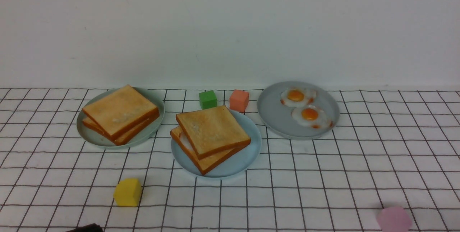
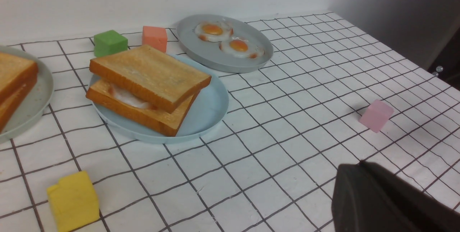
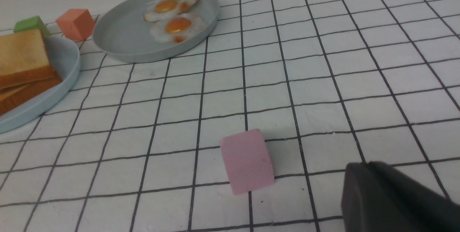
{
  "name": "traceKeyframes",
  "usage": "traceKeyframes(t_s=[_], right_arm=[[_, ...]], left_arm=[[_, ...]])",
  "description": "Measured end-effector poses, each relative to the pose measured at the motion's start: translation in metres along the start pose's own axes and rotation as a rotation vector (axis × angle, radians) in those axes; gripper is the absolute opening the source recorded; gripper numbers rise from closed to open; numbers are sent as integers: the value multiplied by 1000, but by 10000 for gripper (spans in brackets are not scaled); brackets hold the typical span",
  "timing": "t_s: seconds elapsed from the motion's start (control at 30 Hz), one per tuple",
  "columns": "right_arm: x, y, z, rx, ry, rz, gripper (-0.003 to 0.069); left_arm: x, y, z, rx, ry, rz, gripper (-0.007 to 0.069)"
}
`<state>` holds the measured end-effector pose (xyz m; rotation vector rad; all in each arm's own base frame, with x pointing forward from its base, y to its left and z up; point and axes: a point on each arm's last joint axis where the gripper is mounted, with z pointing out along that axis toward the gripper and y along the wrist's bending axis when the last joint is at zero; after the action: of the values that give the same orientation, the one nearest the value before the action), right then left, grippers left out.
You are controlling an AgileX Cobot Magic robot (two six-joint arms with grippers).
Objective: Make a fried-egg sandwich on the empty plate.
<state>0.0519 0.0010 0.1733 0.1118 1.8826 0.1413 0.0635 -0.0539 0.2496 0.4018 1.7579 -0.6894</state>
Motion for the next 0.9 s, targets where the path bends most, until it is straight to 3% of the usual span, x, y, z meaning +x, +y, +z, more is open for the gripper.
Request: traceKeyframes(t_s=[0.53, 0.7, 0.73, 0.77, 0.87, 0.9], right_arm=[[0, 0, 0, 0, 0, 0, 42], [0, 0, 0, 0, 0, 0, 49], [0, 0, 0, 0, 0, 0, 52], [0, 0, 0, 0, 0, 0, 52], [0, 0, 0, 0, -1, 0, 60], [0, 0, 0, 0, -1, 0, 61]], left_arm=[[-1, 1, 0, -9, -14, 6, 1], [0, 17, -10, -178, -202, -31, -3], [4, 22, -17, -253, -250, -36, -13], [6, 24, -19, -274, -262, -39, -13], [31, 36, -29, -475, -254, -30, -13], [32, 36, -29, -476, -252, -28, -13]])
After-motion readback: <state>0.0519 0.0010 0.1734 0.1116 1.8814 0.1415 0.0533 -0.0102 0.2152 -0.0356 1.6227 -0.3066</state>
